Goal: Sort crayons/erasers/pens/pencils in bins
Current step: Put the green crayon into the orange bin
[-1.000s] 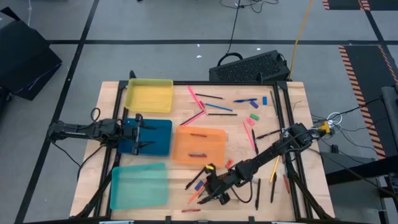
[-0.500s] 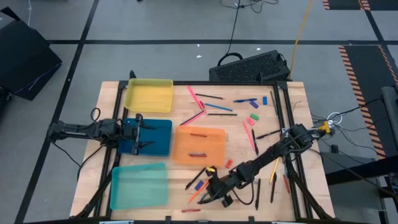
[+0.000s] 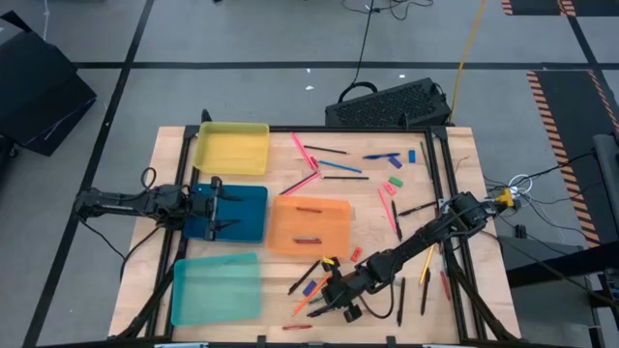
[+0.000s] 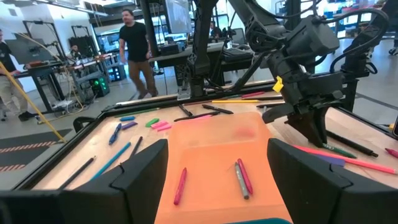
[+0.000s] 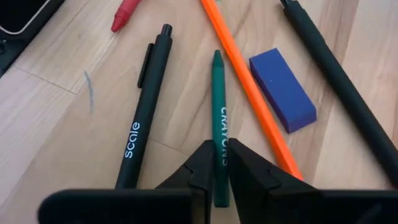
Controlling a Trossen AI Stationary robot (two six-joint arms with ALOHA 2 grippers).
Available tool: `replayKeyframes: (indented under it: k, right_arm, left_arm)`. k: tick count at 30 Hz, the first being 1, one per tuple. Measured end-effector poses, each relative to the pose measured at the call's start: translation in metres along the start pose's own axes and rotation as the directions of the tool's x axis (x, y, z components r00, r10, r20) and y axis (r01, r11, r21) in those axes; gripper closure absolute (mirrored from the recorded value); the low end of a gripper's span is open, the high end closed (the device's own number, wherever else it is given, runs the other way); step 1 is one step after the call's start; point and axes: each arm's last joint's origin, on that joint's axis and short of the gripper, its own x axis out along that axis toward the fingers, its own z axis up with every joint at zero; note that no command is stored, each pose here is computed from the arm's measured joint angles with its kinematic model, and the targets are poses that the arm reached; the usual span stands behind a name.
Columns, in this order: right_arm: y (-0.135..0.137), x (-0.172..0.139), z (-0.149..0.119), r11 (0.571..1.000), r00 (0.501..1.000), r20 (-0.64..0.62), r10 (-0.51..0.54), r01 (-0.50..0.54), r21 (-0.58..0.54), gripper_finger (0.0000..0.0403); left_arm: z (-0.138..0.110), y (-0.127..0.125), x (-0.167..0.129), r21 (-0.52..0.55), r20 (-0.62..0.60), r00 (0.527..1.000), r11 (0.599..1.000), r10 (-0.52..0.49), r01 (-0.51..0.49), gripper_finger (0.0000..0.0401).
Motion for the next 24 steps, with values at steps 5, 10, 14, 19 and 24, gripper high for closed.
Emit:
replayKeyframes:
  k: [5,10,14,19,24]
  right_arm:
    - [0.0,0.0,-0.002,1.0,1.0,-0.021,-0.001,0.001,-0.006,0.0379]
    - [0.0,-0.003,-0.001,1.0,1.0,-0.013,0.002,-0.002,0.001,0.0373]
    - [0.0,-0.023,0.006,0.999,0.999,0.008,0.037,-0.037,0.002,0.0373]
    - [-0.01,-0.068,0.031,1.0,0.984,0.177,0.02,-0.02,0.002,0.0372]
    - [-0.051,-0.095,0.041,0.98,0.948,0.253,-0.196,0.181,0.083,0.0372]
  left_arm:
    - [0.0,0.0,0.0,0.0,0.0,1.0,1.0,0.0,0.0,0.0128]
    - [0.0,0.0,0.0,0.0,0.0,1.0,1.0,0.0,0.0,0.0127]
    - [0.0,0.0,0.0,0.0,0.0,1.0,1.0,0.0,0.0,0.0127]
    - [0.0,0.0,0.0,0.0,0.0,1.0,1.0,0.0,0.0,0.0127]
    - [0.0,0.0,0.0,0.0,0.0,1.0,1.0,0.0,0.0,0.0128]
